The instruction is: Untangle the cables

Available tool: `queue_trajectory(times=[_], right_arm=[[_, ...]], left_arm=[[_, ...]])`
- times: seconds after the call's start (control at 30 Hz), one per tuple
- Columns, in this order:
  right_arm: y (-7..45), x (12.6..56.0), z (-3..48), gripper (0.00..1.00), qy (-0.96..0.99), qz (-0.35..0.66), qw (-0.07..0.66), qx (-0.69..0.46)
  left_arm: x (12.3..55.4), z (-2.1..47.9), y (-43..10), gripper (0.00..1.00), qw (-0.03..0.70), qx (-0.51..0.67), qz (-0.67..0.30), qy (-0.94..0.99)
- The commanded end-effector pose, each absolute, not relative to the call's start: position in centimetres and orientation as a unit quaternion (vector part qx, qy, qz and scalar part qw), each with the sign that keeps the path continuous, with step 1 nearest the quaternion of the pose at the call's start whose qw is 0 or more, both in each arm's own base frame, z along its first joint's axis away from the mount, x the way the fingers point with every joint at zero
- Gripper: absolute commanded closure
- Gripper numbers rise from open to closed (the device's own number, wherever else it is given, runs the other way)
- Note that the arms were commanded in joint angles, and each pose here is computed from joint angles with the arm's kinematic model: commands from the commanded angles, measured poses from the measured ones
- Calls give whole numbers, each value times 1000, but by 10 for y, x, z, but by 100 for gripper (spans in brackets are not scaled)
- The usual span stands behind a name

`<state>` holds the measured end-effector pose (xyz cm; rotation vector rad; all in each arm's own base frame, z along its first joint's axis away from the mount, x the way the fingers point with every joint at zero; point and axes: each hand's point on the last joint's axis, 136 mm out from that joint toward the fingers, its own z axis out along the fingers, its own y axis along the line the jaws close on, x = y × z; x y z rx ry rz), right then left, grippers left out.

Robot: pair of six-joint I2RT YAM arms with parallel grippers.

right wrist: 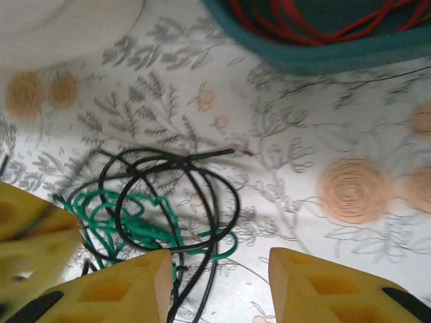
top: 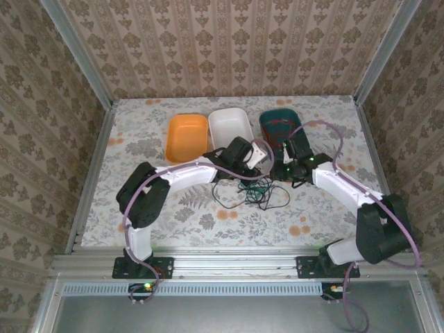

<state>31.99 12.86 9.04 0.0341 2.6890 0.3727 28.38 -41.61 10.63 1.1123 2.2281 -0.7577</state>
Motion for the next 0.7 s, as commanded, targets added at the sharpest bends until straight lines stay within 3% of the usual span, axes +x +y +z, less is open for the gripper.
queue_trajectory(times=[0.0,0.43,0.67], right_arm=[[154,320,87,56,967,173,185,-38],[159,321,36,56,987,131,79,-42],[138,317,23,56,994,89,60,-14]], left_arm=[[298,163,-412,94,317,370,-338,805],[281,221,-397,96,331,364,-408,769],[275,204,-378,95,316,347,-403,786]])
